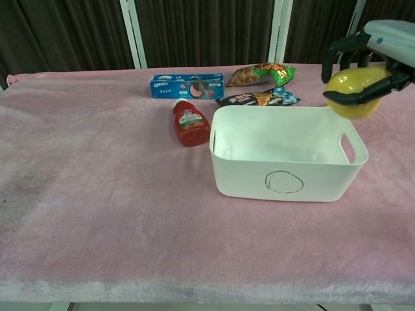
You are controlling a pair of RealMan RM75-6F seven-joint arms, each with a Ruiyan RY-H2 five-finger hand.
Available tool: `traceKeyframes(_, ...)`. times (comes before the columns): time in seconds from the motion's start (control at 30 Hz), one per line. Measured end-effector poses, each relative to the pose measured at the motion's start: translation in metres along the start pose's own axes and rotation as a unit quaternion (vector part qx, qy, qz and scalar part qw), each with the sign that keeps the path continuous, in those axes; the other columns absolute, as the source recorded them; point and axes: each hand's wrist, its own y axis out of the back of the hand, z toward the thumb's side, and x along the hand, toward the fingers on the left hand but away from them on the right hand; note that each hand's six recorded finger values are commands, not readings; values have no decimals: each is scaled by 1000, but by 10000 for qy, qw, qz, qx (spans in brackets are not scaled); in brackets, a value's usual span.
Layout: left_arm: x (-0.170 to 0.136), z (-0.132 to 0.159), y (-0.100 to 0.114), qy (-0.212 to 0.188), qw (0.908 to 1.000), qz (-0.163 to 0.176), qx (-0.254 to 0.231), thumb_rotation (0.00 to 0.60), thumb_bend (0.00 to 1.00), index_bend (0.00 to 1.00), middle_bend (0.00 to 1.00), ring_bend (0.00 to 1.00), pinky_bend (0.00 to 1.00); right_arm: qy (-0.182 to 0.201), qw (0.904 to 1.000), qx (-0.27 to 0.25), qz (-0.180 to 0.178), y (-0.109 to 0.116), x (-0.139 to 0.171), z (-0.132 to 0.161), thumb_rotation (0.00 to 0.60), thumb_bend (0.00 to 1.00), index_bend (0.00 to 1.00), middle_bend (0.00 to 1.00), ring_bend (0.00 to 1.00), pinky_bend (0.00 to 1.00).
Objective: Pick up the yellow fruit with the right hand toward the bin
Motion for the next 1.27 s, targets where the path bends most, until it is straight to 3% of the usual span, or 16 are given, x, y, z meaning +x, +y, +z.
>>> traceKeyframes(0.07, 0, 0, 0, 5, 10000, 3, -5, 600, 203, 195, 237, 145, 241, 73, 9997, -7, 232, -7, 2, 5, 600, 396, 312, 253, 169, 382)
traceKeyframes(0.17, 0, 0, 0, 13, 10000, 9, -9, 600, 203, 195, 237, 145, 241, 117, 9987, 25, 500, -14, 7, 6, 600, 295, 158, 126, 35, 231)
traceKeyframes(0.3, 0, -1, 0, 19, 10000, -1, -2, 600, 203, 195, 237, 144, 242, 179, 9981, -39, 595, -16, 14, 6, 600, 272, 68, 66, 0, 193)
traceKeyframes(0.47, 1, -1, 0, 33, 10000, -14, -8, 600, 204, 194, 237, 144, 242, 220, 9989, -99, 403, -4, 31, 4, 600, 271, 80, 61, 0, 191)
traceKeyframes(0.6, 1, -1, 1, 33, 10000, 14, -15, 600, 203, 195, 237, 145, 242, -19, 9999, 94, 142, 10, 61, -4, 600, 271, 102, 59, 0, 190)
traceKeyframes(0.73, 0, -1, 2, 29, 10000, 36, -16, 600, 204, 195, 237, 144, 242, -662, 9971, 345, 149, 20, 106, -18, 600, 271, 96, 59, 0, 190)
traceKeyframes(0.87, 0, -1, 2, 36, 10000, 56, -2, 600, 204, 195, 237, 145, 243, -1493, 9865, 612, 265, 28, 156, -41, 600, 264, 36, 57, 0, 189)
traceKeyframes(1.0, 0, 0, 2, 35, 10000, 44, 15, 600, 204, 195, 237, 145, 245, -1999, 9760, 776, 383, 30, 182, -58, 600, 252, 0, 22, 0, 189)
traceKeyframes(1.27, -1, -1, 2, 52, 10000, 47, 14, 600, 203, 195, 237, 144, 249, -1974, 9763, 796, 406, 30, 186, -58, 600, 252, 0, 5, 0, 189)
